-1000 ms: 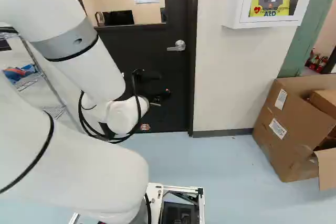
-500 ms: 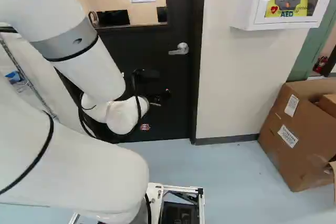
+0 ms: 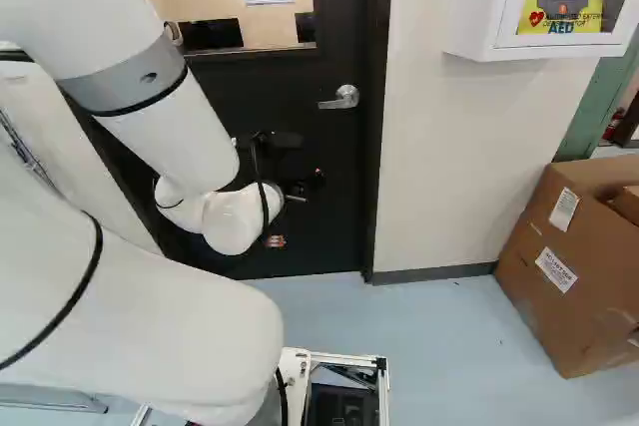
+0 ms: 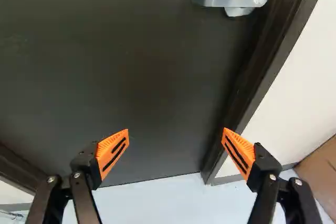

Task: Open the door and move inside

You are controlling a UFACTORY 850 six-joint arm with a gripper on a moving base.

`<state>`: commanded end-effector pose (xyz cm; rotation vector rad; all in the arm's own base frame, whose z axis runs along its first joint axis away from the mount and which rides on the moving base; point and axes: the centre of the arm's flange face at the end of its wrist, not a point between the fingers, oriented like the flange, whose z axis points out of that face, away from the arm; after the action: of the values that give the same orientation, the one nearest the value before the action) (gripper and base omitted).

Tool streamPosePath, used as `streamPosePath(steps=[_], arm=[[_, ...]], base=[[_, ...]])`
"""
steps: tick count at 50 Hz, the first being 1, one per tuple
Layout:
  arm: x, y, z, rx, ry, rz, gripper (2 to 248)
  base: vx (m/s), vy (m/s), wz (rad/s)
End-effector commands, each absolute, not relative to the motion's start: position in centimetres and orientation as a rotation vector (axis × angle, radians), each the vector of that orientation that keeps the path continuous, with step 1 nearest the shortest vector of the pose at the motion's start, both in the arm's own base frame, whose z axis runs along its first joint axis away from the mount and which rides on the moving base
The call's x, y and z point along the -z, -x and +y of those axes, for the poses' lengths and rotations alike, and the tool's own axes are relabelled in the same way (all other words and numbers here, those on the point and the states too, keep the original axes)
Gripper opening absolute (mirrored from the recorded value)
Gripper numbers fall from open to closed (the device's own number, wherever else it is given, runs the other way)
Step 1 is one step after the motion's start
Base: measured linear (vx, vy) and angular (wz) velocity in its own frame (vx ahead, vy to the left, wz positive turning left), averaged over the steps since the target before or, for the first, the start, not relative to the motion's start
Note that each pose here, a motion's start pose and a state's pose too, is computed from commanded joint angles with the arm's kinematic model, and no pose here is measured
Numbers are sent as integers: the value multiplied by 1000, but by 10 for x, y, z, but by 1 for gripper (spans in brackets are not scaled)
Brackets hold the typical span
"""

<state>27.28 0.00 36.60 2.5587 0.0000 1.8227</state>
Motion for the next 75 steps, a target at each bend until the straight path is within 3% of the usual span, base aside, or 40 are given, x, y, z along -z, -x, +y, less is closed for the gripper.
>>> streamPosePath(steps=[75], arm=[[-410,-342,-7,-1930,-2463,-24,247]], base=[[-1,0,0]])
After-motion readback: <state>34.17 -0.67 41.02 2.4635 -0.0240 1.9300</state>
